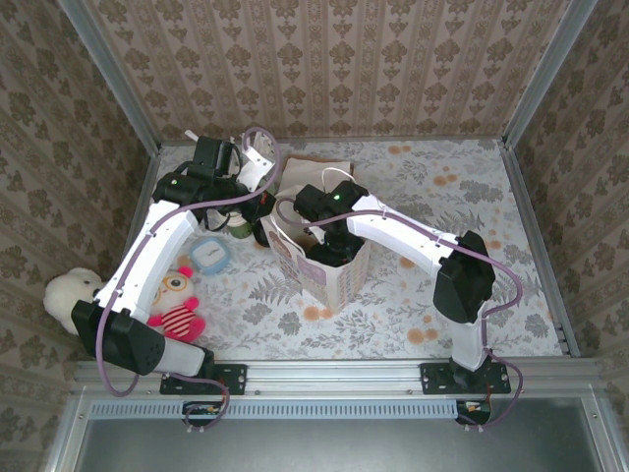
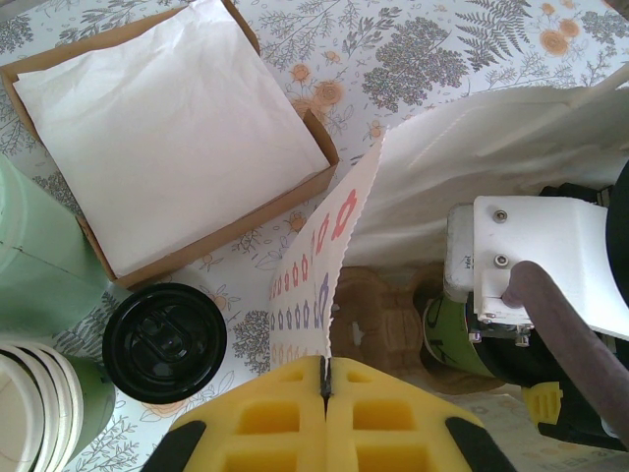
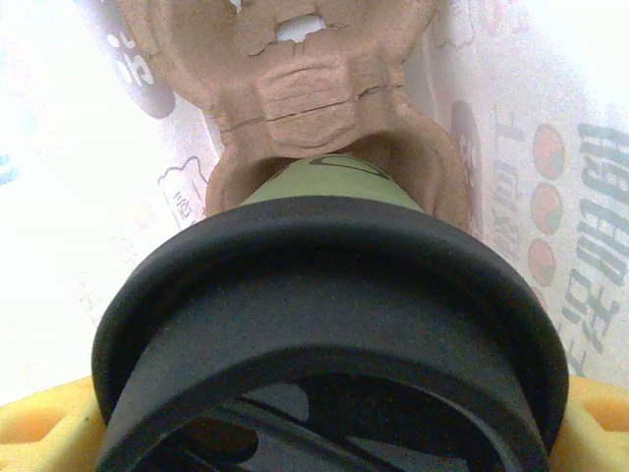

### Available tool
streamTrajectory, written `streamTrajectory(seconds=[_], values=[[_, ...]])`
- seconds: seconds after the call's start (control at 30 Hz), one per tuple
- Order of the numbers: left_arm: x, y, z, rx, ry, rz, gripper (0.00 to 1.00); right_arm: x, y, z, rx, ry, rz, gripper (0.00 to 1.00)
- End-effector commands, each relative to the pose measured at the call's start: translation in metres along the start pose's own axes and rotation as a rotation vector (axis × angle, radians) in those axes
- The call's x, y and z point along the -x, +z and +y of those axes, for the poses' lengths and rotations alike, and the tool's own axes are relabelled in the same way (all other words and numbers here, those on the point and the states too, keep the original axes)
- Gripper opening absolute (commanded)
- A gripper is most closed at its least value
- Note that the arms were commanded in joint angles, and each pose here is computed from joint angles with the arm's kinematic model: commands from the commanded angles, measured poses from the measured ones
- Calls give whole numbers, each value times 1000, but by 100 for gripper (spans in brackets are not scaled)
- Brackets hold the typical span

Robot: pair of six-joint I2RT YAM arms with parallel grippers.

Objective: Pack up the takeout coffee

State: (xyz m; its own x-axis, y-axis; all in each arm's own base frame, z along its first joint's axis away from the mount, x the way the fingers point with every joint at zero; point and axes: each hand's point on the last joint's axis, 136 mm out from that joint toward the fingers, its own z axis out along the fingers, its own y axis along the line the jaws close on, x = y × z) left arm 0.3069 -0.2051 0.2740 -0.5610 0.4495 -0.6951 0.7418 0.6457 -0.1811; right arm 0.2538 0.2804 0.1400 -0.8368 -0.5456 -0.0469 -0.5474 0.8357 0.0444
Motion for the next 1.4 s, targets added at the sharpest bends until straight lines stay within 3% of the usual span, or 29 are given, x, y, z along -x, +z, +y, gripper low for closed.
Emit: streamTrajectory(seconds=[0.0, 0.7, 1.37], values=[[-3, -1, -3, -9, 8, 1, 0, -2, -7, 1, 10, 10, -22, 38], [-4, 1, -2, -9, 7, 6, 0, -19, 15, -13, -57, 37, 90, 38], [-5, 2, -2, -10, 7, 11, 0, -19, 17, -13, -59, 32, 96, 38]])
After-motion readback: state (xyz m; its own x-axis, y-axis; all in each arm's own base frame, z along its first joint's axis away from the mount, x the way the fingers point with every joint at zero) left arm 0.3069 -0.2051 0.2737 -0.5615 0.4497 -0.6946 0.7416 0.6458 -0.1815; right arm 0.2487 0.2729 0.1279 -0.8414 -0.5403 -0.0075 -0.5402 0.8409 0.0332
